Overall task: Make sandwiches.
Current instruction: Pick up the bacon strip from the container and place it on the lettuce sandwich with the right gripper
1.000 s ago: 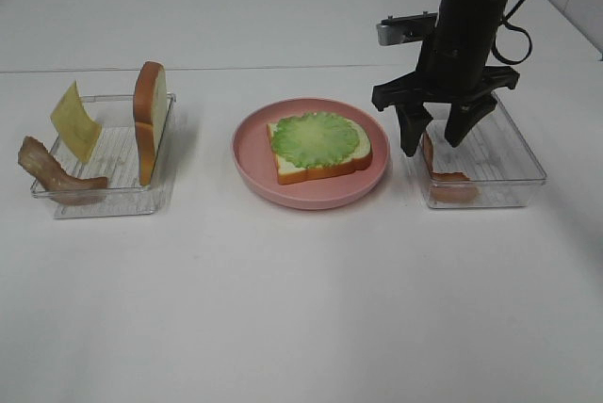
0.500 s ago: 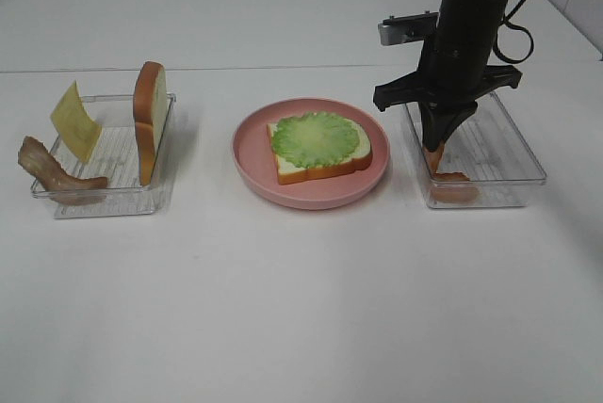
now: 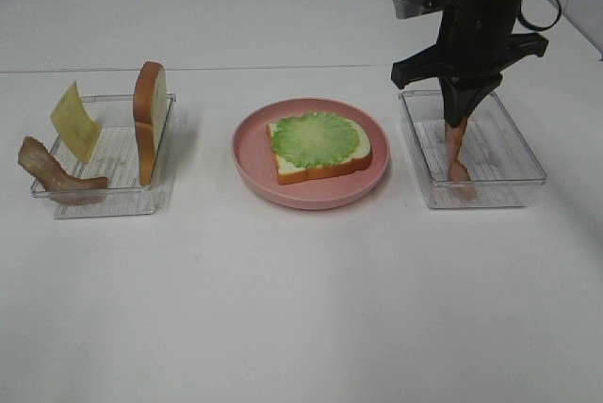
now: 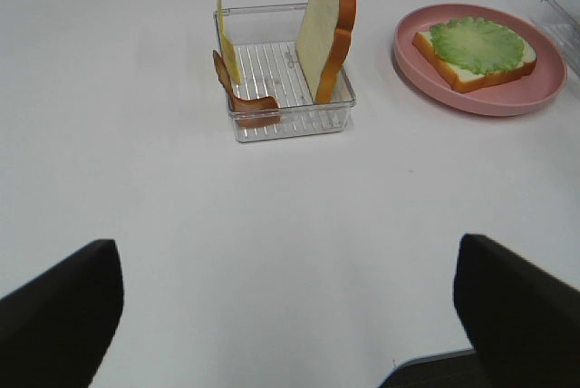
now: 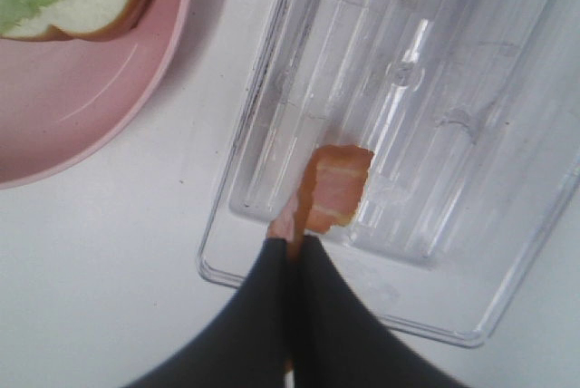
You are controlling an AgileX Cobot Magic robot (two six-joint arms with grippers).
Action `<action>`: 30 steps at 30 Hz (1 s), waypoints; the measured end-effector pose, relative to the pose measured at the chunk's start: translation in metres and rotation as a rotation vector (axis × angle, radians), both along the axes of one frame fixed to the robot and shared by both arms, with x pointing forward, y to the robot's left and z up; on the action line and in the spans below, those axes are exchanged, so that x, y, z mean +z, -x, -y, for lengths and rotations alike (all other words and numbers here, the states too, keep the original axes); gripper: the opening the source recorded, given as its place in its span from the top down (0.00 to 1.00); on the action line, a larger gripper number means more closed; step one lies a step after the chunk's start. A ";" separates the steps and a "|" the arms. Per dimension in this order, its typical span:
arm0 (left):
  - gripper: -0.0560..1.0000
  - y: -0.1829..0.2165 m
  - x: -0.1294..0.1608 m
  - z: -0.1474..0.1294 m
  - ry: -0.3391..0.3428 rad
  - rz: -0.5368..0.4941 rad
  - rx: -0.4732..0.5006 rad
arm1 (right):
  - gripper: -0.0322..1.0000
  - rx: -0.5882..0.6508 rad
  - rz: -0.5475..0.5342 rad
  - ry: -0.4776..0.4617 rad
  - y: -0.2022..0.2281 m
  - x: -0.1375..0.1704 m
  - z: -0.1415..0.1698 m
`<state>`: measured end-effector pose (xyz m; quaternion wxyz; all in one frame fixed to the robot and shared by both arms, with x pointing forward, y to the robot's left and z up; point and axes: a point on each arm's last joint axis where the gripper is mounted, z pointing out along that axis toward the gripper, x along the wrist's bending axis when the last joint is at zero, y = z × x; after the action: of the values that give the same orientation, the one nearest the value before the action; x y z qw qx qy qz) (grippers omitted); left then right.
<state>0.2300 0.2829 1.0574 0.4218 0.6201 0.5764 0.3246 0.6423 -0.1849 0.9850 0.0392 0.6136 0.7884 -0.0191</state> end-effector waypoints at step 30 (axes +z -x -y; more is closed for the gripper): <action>0.09 0.000 0.000 0.000 0.000 0.000 0.000 | 0.94 0.207 0.275 -0.205 0.039 0.083 -0.087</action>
<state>0.2300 0.2829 1.0574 0.4218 0.6201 0.5764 0.3246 0.6036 -0.0982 1.0680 0.0855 0.5267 0.8324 0.1494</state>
